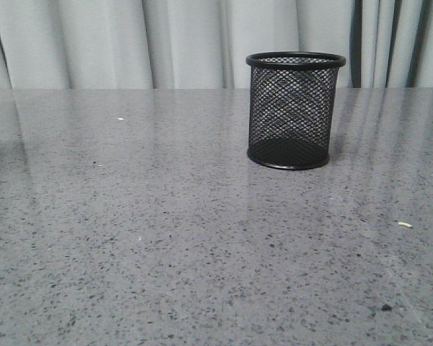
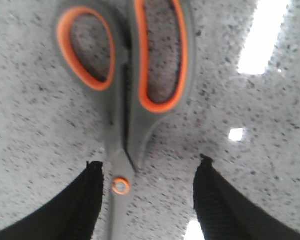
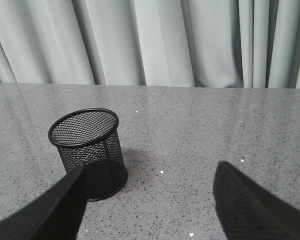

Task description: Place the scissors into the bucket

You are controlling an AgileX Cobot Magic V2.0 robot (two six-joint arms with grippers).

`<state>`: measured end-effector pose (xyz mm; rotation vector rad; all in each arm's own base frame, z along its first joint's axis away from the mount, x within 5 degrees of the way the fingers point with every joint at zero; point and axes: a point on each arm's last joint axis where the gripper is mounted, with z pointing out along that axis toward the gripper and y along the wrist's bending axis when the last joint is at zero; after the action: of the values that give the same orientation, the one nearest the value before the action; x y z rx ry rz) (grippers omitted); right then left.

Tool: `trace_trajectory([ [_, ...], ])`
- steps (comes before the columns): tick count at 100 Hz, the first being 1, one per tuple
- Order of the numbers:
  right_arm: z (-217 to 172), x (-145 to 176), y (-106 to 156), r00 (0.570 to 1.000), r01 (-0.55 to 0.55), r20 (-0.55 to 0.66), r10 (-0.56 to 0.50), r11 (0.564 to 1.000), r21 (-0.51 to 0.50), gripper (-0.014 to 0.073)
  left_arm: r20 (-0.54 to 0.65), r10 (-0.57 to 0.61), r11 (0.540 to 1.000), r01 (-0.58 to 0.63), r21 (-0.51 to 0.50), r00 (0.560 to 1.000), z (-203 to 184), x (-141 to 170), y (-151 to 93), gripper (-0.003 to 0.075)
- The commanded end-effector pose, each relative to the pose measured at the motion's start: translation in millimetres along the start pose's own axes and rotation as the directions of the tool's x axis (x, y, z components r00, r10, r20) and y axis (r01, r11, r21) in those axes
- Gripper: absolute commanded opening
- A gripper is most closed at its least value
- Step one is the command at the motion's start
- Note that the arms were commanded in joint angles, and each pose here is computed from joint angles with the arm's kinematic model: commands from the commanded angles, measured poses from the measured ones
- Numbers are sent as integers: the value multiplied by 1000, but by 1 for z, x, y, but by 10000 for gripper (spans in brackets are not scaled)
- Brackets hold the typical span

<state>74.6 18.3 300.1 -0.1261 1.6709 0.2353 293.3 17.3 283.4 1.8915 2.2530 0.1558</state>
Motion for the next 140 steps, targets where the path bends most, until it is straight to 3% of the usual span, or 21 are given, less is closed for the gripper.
trace_trajectory([
  [1, 0, -17, 0, 996, 15, 87, -16, 1000, 9, 468, 43, 0, 999, 2, -46, 999, -15, -5, 10, 381],
  [35, 0, -16, 0, 996, 15, 83, -16, 1000, 9, 468, 39, 28, 995, -31, 94, 999, 8, -5, 17, 381],
  [83, 0, -15, 0, 998, 15, 65, -16, 1000, 7, 468, 10, 41, 999, -41, 22, 999, 12, -3, 26, 378],
  [114, 0, -12, 0, 999, 15, 38, -15, 1000, 3, 468, 64, -3, 997, -2, 72, 998, 15, -8, 23, 375],
  [140, 0, -11, 1, 1000, 14, 25, -14, 1000, 1, 468, 102, -25, 988, 9, 157, 994, 17, -11, 16, 256],
])
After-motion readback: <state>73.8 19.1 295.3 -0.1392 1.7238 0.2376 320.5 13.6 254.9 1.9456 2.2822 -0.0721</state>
